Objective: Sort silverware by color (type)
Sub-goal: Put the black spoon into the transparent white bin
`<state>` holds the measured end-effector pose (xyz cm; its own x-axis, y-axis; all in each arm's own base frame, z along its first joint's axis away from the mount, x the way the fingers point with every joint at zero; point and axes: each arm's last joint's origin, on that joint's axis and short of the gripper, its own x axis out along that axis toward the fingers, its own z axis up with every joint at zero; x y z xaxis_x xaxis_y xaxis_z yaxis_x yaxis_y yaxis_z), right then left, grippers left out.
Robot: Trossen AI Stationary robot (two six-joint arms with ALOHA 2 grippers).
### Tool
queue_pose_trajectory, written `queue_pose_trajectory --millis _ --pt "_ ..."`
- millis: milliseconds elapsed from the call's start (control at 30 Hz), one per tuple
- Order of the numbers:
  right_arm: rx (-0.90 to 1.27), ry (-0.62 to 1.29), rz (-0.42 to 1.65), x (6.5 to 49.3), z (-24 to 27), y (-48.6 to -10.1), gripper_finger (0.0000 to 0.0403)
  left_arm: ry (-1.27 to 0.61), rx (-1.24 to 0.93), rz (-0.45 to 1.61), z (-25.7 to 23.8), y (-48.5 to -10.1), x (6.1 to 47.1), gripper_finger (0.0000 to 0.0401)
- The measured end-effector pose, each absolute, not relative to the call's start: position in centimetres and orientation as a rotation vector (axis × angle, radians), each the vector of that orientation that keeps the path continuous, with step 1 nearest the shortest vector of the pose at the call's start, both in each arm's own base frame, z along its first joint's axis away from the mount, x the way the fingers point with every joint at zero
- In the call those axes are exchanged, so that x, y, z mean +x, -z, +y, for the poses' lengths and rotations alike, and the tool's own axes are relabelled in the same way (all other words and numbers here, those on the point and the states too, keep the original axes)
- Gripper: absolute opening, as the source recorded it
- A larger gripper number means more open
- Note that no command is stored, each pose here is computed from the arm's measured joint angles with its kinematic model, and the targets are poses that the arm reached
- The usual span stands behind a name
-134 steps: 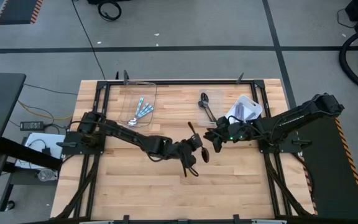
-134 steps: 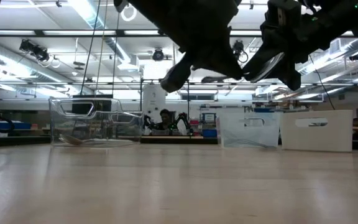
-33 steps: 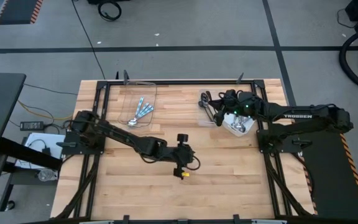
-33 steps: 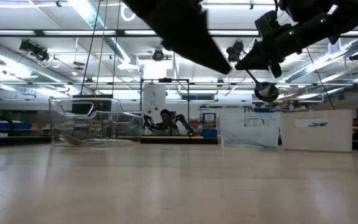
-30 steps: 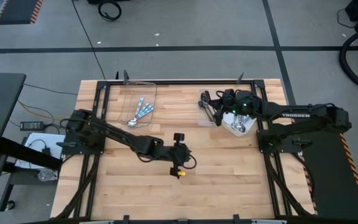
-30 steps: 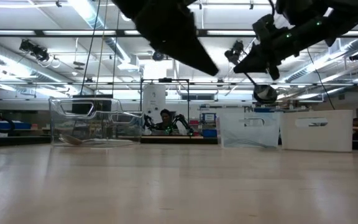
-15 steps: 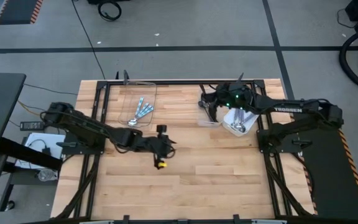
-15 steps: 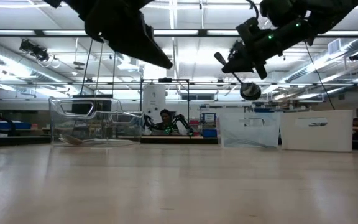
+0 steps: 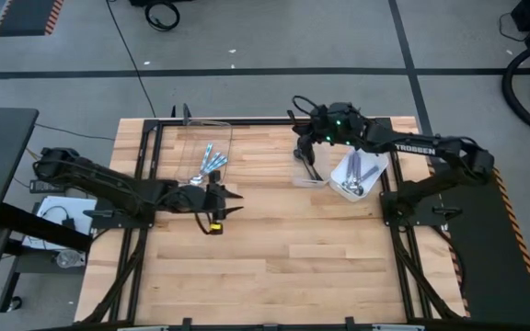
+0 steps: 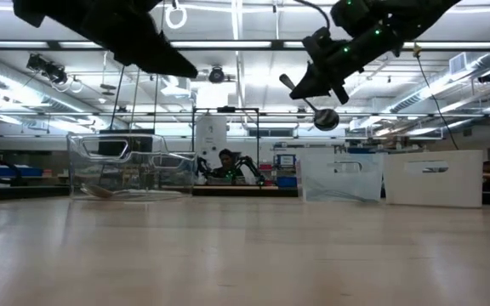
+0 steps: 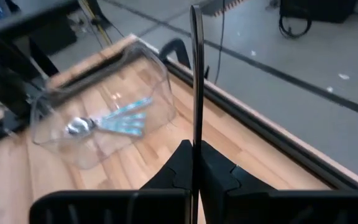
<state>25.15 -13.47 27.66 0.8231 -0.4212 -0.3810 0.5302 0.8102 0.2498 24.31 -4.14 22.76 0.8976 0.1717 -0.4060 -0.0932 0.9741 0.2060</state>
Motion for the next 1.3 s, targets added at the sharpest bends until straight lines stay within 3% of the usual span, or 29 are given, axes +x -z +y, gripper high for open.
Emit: queue_pose_trajectory --millis 367,1300 --pt "0.377 0.702 0.464 25.7 -16.2 -25.0 0.0016 -0.155 0.156 0.403 -3.5 -21.1 21.7 0.0141" --pt "0.464 0.701 0.611 25.3 -15.3 -23.2 0.0016 -0.188 0.102 0.310 -2.7 -21.6 19.5 0.0141"
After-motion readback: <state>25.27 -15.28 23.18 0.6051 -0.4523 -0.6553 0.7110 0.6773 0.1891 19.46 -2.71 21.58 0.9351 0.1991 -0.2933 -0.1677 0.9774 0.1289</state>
